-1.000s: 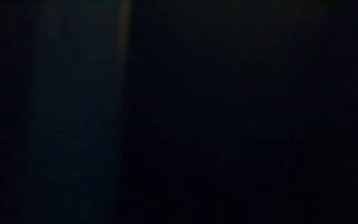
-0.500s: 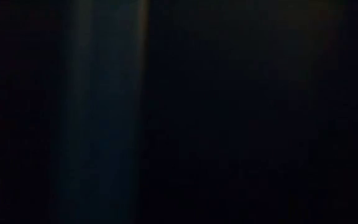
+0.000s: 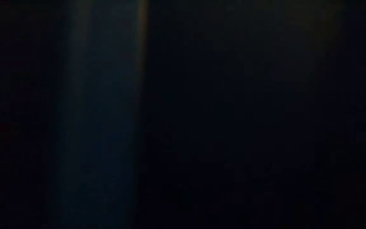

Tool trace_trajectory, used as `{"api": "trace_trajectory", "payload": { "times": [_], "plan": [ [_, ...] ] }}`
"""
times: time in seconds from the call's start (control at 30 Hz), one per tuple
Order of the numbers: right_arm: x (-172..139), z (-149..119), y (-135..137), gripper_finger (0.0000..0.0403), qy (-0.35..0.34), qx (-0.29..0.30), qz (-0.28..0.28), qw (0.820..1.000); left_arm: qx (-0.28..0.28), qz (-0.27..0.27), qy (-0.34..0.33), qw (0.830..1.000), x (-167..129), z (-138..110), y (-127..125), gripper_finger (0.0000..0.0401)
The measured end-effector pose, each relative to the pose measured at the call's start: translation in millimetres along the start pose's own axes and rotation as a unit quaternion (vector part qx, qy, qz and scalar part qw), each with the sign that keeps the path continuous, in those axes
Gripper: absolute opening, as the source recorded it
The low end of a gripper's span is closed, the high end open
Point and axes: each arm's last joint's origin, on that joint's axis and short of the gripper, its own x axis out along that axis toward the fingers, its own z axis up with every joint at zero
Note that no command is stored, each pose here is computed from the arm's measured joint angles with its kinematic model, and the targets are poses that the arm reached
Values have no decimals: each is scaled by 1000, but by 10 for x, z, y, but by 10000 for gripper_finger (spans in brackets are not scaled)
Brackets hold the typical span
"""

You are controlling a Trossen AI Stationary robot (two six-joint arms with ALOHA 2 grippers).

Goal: Pick and place slides into bin
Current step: Put the black slipper into the blue bin

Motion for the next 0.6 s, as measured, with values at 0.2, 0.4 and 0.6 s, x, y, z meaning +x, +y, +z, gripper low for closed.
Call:
{"api": "trace_trajectory", "payload": {
  "times": [0.2, 0.4, 0.6],
  "plan": [
    [3, 33, 22, 321, -14, 10, 12, 1000, 16, 6, -31, 999, -1, 21, -7, 68],
    [-3, 86, 71, 321, -39, 18, 36, 998, -61, 7, -68, 996, -3, 48, -15, 69],
    [-4, 91, 71, 321, -45, 22, 32, 998, -55, 4, -55, 997, -1, 39, -17, 68]
  ]
}}
